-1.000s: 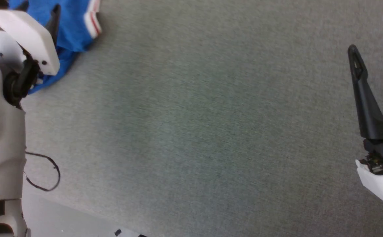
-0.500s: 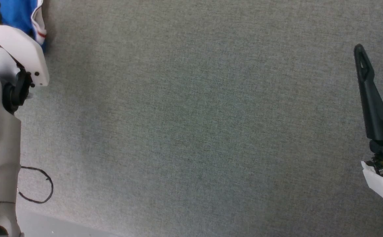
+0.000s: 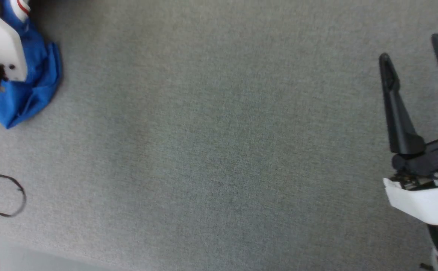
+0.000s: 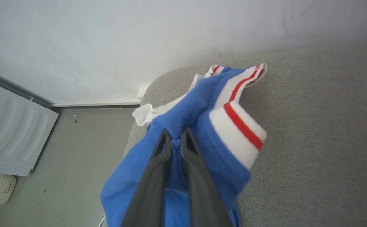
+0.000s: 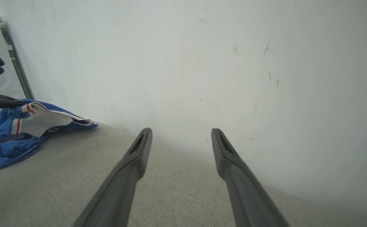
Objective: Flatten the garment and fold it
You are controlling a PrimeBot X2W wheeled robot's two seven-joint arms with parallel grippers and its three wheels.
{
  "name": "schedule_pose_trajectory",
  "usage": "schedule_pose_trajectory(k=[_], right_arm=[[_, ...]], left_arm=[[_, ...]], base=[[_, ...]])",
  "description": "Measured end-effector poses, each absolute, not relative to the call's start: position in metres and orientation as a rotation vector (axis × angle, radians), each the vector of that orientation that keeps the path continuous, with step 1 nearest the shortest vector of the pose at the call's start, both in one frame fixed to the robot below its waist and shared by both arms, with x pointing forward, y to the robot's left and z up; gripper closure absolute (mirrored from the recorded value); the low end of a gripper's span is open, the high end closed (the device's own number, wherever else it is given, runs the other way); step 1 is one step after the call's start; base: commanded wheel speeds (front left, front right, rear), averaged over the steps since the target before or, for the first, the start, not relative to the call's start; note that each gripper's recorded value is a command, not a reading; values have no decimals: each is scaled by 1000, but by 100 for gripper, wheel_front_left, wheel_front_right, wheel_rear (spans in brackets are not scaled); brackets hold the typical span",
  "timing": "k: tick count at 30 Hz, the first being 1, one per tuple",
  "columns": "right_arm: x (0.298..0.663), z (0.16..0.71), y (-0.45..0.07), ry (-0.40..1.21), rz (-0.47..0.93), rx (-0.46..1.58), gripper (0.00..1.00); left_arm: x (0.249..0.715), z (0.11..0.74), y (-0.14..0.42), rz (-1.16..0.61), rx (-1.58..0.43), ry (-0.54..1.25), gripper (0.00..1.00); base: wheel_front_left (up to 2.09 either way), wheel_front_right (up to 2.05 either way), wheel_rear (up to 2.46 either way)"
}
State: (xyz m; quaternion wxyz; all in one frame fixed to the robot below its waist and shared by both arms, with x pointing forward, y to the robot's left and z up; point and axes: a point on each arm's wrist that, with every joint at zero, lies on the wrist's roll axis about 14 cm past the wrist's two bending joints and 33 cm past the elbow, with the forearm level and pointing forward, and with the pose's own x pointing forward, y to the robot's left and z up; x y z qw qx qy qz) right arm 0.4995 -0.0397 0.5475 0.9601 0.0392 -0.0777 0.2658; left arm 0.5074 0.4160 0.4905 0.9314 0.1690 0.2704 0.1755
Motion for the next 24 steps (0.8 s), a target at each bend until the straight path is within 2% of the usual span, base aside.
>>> schedule_pose_trajectory(k=[5,11,19,24], right_arm=[[483,568,-41,-195,506,119,0],[458,592,-54,-245,449,128,0],[425,634,-77,-361,378,106,0],[407,652,-106,-414,304,112,0]], left_arm=[[522,578,400,302,408,337,100],[529,704,346,195,425,14,100],[497,855,242,-3,296,-371,100],[475,900,171,-175,203,-478,100]], base=[[0,0,0],[0,0,0],[0,0,0],[0,0,0]])
